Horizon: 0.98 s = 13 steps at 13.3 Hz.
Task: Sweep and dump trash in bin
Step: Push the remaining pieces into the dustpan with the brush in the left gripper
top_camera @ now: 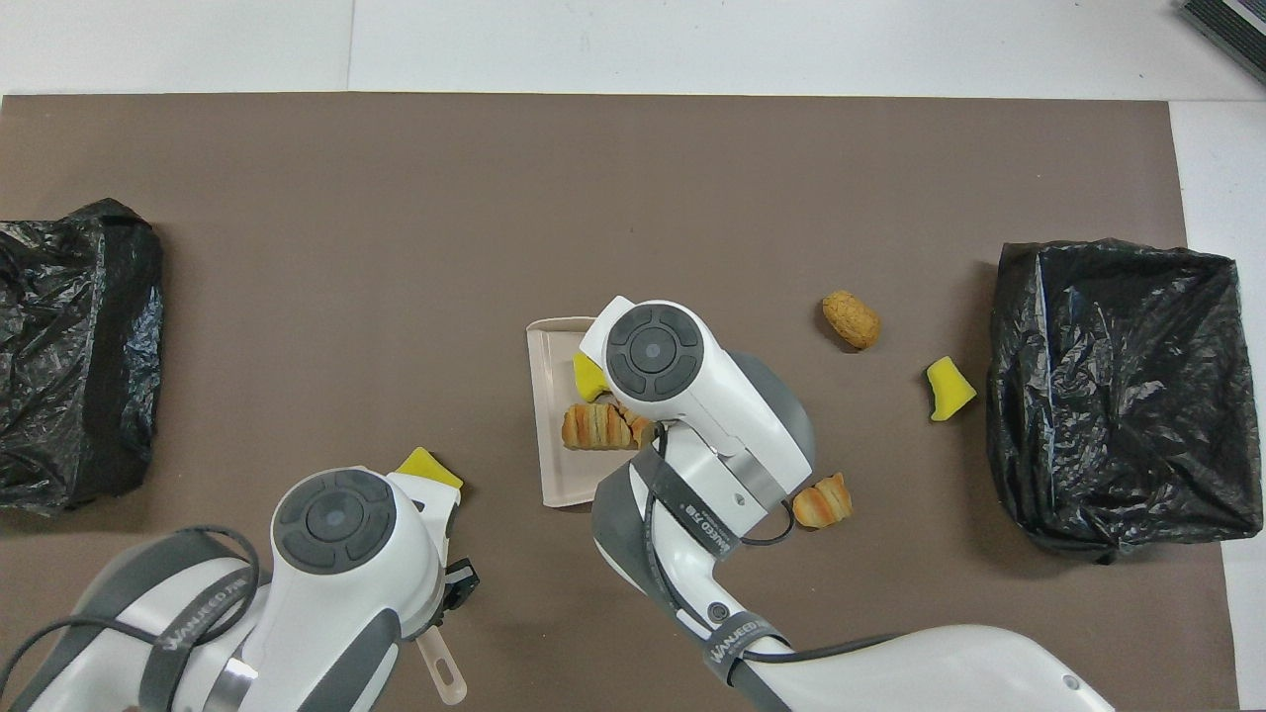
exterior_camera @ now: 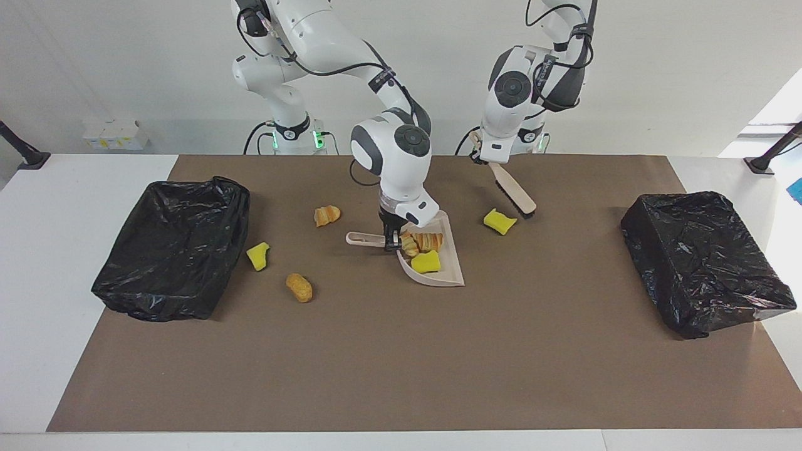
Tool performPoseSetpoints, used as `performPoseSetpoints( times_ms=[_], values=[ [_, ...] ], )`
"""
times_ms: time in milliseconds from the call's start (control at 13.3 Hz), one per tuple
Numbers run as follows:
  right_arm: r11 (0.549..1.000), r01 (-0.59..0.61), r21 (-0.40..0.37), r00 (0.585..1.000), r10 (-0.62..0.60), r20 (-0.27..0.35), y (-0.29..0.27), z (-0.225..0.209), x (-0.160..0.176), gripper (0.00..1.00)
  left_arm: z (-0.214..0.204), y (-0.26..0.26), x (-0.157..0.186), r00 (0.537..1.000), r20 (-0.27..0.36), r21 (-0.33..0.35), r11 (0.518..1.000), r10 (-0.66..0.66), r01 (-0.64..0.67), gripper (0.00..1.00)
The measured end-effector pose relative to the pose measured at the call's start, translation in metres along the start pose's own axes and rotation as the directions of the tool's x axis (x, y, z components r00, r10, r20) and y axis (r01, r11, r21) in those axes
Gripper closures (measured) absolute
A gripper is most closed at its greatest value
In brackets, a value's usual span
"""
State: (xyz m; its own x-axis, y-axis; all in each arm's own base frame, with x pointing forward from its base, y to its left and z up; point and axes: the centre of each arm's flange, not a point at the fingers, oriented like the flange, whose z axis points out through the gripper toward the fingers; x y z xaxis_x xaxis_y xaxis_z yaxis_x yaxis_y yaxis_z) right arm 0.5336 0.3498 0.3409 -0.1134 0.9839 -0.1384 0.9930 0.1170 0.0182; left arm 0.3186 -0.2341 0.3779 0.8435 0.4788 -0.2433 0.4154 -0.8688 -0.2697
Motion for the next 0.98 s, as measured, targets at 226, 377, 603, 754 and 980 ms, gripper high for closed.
performPoseSetpoints(
  times_ms=[226, 377, 603, 754, 980],
  values=[
    [1.0, 0.01, -0.012, 1.0, -0.01, -0.007, -0.008, -0.001, 0.0, 0.67, 0.031, 0.007, 0.001, 0.999, -0.05, -0.059, 0.998, -0.001, -0.002, 0.74],
    [1.0, 0.015, -0.012, 1.0, -0.015, -0.007, -0.011, -0.002, 0.001, 0.67, 0.034, 0.022, 0.008, 0.995, -0.086, -0.109, 0.993, 0.043, -0.052, 0.74],
    [1.0, 0.016, -0.012, 1.0, -0.016, -0.007, -0.011, -0.002, 0.002, 0.67, 0.025, 0.053, 0.018, 0.982, -0.126, -0.157, 0.974, 0.143, -0.162, 0.74],
    [1.0, 0.016, -0.012, 1.0, -0.016, -0.007, -0.011, -0.002, 0.002, 0.67, 0.016, 0.069, 0.024, 0.96, -0.172, -0.203, 0.946, 0.22, -0.253, 0.74],
    [1.0, 0.016, -0.012, 1.0, -0.016, -0.007, -0.011, -0.002, 0.002, 0.67, 0.02, 0.095, 0.006, 0.899, -0.249, -0.225, 0.881, 0.361, -0.416, 0.74]
  ],
)
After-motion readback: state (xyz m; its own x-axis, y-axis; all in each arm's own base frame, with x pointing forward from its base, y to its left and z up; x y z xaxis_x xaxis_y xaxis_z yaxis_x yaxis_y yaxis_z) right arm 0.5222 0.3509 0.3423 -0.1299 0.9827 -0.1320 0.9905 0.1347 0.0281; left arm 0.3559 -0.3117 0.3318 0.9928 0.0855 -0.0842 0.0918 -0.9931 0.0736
